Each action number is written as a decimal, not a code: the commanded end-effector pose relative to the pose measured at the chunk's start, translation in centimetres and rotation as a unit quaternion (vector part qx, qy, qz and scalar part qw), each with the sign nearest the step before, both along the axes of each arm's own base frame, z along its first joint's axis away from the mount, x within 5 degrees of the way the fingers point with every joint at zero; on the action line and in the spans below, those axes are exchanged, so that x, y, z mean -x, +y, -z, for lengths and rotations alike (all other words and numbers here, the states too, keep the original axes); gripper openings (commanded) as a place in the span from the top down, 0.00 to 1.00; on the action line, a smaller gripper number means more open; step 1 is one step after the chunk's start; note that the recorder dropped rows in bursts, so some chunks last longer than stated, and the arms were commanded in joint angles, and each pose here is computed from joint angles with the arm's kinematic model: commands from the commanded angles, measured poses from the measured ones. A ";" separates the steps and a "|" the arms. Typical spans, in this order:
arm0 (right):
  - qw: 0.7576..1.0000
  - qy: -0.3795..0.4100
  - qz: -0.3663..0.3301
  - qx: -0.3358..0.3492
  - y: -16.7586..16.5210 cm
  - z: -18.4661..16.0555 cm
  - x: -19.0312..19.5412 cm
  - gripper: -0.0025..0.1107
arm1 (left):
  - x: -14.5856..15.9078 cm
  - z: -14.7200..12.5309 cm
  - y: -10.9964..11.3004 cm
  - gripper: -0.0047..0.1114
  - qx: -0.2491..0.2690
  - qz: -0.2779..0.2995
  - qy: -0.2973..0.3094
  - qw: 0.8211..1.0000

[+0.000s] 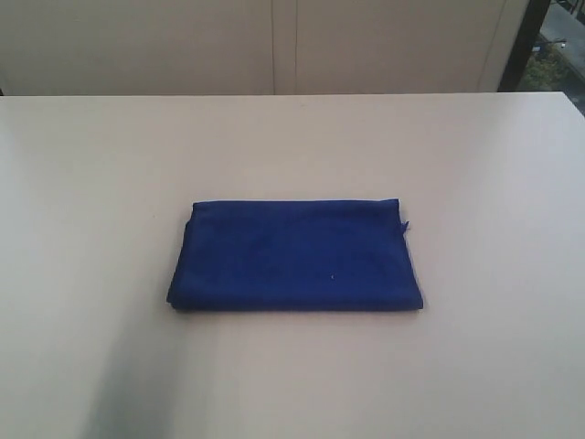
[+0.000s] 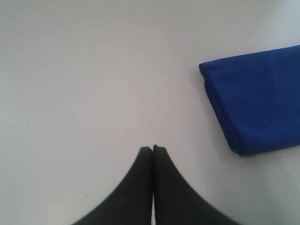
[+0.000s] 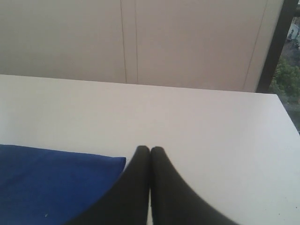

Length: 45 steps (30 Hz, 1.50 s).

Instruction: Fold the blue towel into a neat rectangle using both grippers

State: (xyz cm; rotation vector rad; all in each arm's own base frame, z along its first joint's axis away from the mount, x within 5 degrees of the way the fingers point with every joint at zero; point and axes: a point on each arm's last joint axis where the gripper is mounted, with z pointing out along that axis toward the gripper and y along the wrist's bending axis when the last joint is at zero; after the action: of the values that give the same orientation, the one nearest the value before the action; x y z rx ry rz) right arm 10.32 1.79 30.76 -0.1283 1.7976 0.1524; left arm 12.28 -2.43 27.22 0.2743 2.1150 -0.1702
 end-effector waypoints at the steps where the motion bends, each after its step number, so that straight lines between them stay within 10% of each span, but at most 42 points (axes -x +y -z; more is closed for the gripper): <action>1: 1.000 -0.010 0.005 0.008 -0.1 -0.1 0.0 0.98 | 0.1 0.0 0.0 0.96 0.005 -0.001 -0.002 1.000; 33: 0.991 -0.078 0.101 -0.040 -1.8 2.6 4.3 0.98 | 0.1 0.0 0.0 0.96 0.005 -0.001 -0.002 1.000; 45: 0.992 -0.050 0.110 0.040 -2.2 5.7 4.2 0.98 | 0.1 0.0 0.0 0.96 0.005 -0.001 -0.002 1.000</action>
State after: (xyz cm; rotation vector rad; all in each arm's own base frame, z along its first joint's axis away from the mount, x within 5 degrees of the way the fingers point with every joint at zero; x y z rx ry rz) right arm 6.28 -0.27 25.97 0.0109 1.6976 -0.0546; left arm 12.29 -2.43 27.23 0.2735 2.1132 -0.1695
